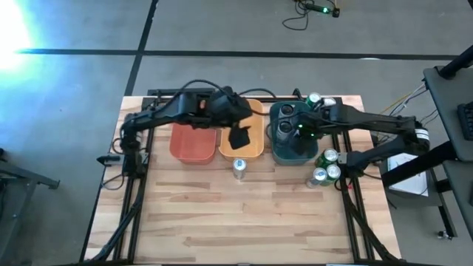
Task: Sort soda cans
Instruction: Put the white/blue soda can into the blue bin
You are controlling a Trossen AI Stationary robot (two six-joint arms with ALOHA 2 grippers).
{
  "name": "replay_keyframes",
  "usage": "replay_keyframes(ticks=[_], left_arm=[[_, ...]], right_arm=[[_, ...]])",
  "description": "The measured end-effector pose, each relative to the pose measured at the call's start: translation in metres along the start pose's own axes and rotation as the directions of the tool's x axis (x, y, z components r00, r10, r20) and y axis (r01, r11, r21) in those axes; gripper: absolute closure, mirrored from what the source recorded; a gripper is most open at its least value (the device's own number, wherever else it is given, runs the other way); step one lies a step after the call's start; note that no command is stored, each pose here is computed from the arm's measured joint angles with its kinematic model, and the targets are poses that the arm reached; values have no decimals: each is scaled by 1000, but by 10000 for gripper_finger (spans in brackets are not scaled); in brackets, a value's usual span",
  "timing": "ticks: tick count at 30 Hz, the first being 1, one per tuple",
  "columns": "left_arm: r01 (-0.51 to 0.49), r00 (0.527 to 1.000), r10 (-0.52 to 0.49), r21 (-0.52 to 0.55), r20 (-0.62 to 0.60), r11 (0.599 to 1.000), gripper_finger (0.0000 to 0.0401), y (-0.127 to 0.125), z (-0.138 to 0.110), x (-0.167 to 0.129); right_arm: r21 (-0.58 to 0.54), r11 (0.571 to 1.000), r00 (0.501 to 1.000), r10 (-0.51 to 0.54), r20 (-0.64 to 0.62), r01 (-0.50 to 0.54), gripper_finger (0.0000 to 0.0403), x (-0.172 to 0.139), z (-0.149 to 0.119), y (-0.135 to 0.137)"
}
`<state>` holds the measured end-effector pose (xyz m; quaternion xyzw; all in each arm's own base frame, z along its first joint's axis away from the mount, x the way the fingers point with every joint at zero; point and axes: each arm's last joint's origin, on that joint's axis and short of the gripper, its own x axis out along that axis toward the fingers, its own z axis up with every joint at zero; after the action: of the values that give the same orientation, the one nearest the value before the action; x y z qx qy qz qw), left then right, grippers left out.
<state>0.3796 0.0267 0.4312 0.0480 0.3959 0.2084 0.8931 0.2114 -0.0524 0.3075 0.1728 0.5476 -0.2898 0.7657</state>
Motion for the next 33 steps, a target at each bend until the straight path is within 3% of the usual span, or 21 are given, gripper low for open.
replay_keyframes(ticks=[8, 18, 33], left_arm=[[-64, 996, 67, -40, 57, 997, 105, 23, -8, -50], [-59, 993, 66, -80, 99, 995, 105, 46, -38, -101], [-23, 974, 64, -187, 217, 982, 105, 49, -114, -98]], right_arm=[[86, 996, 995, -22, -96, 31, 152, 25, 10, 8], [243, 970, 997, 16, -76, 3, 150, 40, 7, -3], [399, 917, 997, 14, -73, 17, 136, 71, 10, -8]])
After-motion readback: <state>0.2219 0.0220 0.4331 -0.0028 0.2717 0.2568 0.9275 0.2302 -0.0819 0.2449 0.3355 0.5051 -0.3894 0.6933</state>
